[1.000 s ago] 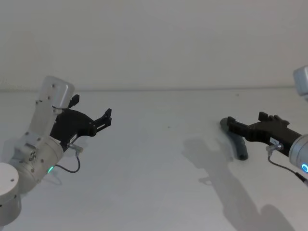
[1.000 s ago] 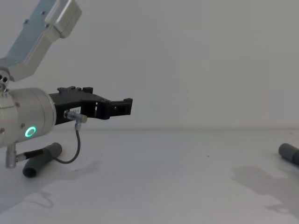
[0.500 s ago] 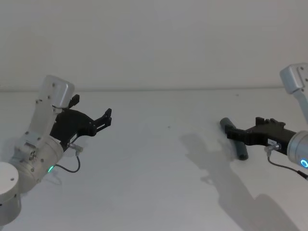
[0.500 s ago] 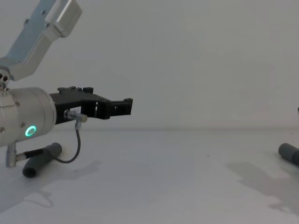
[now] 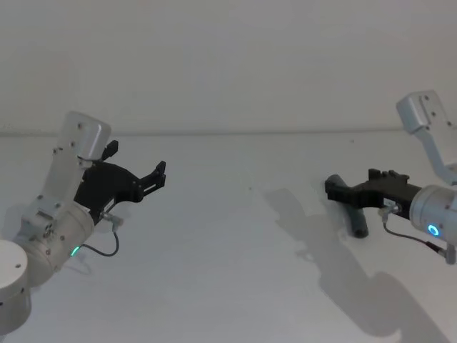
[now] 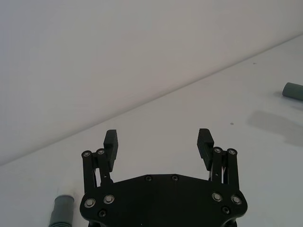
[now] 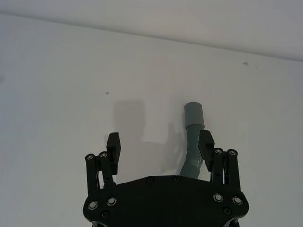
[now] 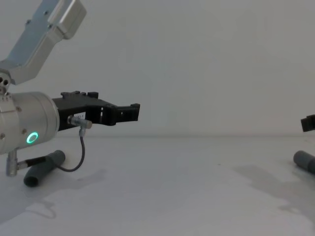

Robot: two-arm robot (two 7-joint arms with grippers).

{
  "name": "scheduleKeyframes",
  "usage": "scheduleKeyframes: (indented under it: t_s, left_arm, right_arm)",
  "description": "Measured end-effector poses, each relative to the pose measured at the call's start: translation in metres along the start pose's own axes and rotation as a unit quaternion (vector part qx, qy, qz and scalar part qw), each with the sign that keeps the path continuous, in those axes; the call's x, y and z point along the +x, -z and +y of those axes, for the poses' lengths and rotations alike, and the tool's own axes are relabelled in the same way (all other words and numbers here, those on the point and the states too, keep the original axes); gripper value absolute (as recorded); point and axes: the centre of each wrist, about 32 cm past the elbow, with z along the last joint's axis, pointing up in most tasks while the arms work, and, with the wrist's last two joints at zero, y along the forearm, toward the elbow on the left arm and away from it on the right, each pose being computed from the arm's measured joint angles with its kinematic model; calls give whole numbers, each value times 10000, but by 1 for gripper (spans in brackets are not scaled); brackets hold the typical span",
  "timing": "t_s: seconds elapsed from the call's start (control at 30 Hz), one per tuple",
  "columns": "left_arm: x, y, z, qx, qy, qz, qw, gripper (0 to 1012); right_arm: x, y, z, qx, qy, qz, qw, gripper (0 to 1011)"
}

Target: Use both hands to pick up one end of the pipe from the table, align the ends, and insert them.

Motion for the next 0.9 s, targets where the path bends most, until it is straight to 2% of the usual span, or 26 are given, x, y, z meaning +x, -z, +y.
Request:
scheduleKeyframes:
  t_s: [0.37, 0.67, 0.9]
  left_arm:
    - [0, 0, 0, 3, -1, 0, 10000, 1001]
    - [0, 0, 0, 4, -1, 0, 10000, 1002]
    - [0, 0, 0, 4, -1, -1, 10000, 1001]
  right_arm:
    - [59, -31, 292, -58, 36, 7, 10000, 1002]
    - [74, -39, 401, -93, 46, 5, 9999, 1002]
    - [79, -29, 422, -106, 56, 14, 9999, 1002]
